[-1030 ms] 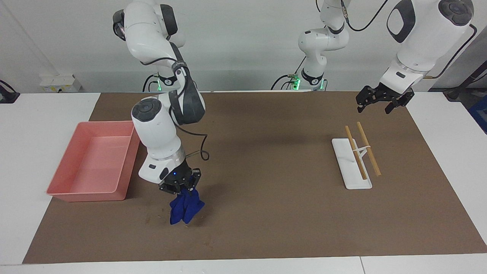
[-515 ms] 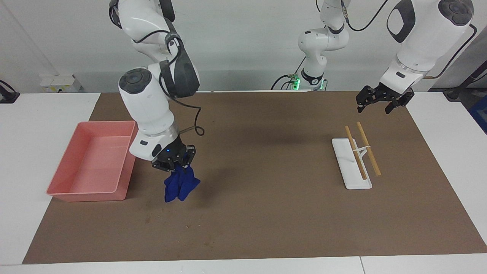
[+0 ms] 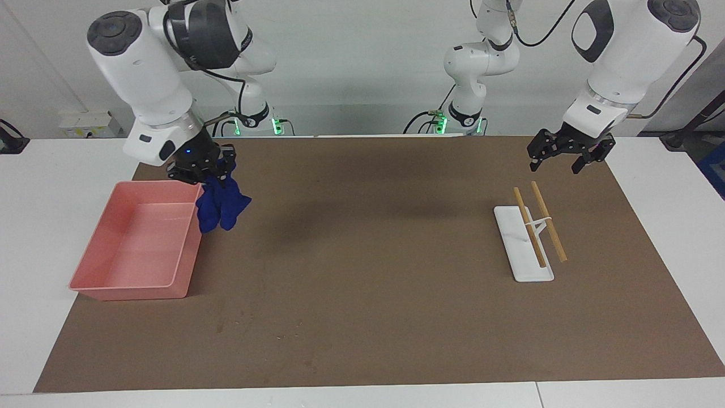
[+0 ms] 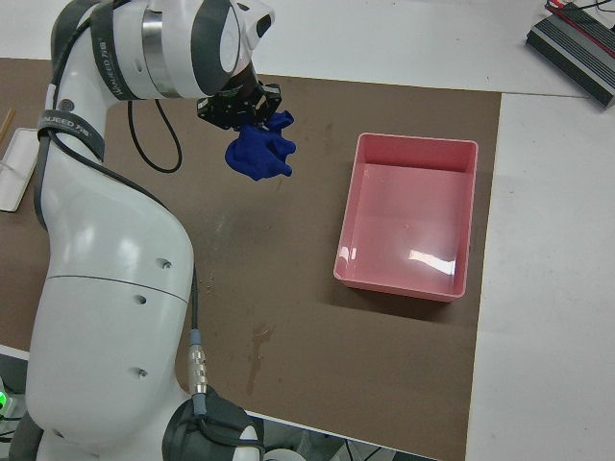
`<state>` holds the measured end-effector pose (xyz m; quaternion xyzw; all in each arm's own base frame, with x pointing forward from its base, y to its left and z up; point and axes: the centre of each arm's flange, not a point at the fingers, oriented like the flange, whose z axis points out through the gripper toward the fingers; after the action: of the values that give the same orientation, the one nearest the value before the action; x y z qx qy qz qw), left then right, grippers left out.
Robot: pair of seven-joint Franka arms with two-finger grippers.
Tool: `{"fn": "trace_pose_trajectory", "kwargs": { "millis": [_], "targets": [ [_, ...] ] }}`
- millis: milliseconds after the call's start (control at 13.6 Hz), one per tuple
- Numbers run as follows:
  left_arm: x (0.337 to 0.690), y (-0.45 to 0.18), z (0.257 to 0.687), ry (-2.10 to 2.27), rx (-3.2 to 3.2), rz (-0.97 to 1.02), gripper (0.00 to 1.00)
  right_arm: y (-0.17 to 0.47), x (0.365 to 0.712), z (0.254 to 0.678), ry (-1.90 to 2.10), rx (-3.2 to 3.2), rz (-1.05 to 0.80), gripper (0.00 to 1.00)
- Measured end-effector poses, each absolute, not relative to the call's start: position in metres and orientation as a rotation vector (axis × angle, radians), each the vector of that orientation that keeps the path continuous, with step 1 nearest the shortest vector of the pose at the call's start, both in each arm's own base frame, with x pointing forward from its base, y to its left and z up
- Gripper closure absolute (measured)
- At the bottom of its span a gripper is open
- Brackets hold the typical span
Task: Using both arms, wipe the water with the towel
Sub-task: 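Lower the blue cloth into the pink bin and open the right gripper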
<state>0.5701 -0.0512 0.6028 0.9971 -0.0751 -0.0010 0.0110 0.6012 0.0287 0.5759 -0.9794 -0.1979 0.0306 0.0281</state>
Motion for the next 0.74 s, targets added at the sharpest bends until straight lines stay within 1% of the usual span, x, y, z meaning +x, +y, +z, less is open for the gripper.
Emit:
{"fn": "trace_pose_trajectory", "kwargs": {
  "millis": [147, 221, 368, 589, 736],
  "targets": [
    [0.570, -0.052, 0.602, -0.235, 3.111, -0.006, 0.00, -0.023, 0.601, 0.564, -0.695, -3.027, 0.105, 0.85],
    [0.570, -0.051, 0.602, -0.233, 3.111, -0.007, 0.00, -0.039, 0.599, 0.558, -0.738, -3.026, 0.095, 0.85],
    [0.570, -0.050, 0.602, -0.230, 3.111, -0.007, 0.00, -0.056, 0.592, 0.538, -0.840, -3.025, 0.037, 0.85],
    [0.570, -0.050, 0.602, -0.230, 3.111, -0.007, 0.00, -0.079, 0.575, 0.498, -1.034, -3.028, -0.094, 0.85],
    [0.570, -0.050, 0.601, -0.230, 3.111, -0.007, 0.00, -0.099, 0.568, 0.481, -1.139, -3.014, -0.142, 0.85]
  ]
}}
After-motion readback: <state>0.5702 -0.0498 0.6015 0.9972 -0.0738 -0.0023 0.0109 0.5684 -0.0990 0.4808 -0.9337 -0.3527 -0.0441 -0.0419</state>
